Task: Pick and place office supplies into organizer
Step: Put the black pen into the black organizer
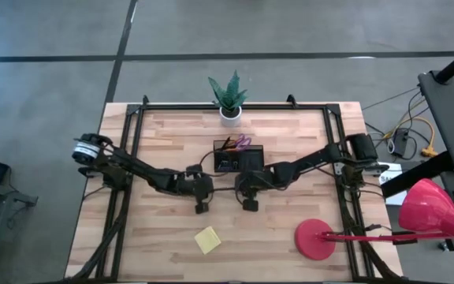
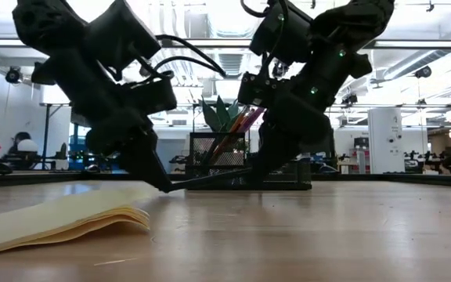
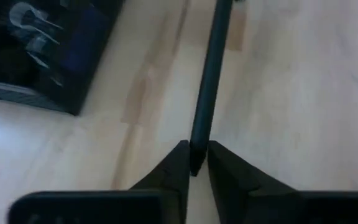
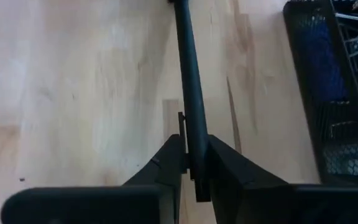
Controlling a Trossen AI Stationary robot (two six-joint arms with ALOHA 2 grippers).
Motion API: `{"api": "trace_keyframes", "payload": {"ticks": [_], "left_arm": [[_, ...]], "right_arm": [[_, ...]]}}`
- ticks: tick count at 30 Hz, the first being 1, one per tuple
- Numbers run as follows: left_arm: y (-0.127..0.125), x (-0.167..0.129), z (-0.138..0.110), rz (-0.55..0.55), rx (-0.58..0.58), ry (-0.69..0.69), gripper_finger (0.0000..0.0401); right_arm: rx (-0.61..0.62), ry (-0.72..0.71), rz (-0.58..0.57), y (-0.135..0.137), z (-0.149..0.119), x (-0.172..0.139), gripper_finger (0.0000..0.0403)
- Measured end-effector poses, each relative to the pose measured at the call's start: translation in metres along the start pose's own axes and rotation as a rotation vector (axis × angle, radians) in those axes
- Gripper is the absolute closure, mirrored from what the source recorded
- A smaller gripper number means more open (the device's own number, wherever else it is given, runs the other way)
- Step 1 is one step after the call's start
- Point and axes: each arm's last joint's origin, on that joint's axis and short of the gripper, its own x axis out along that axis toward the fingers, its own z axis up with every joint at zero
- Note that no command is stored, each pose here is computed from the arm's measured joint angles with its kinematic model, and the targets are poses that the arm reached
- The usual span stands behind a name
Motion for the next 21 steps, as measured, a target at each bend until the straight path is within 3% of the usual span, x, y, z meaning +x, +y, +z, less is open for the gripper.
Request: {"api": "trace_keyframes", "payload": {"ticks": [6,14,21], "left_arm": [[-0.002,-0.011,0.013,-0.018,-0.026,-0.061,0.03],[0.011,-0.053,0.015,0.002,-0.013,-0.001,0.0262],[0.026,-0.089,0.001,0.035,-0.088,0.091,0.026]], "right_arm": [[-0.007,0.008,-0.041,-0.008,0.003,-0.001,0.0364],[-0.125,0.006,-0.081,-0.006,0.03,-0.022,0.0364],[-0.252,0.217,-0.342,-0.014,0.054,-0.06,0.0363]]}}
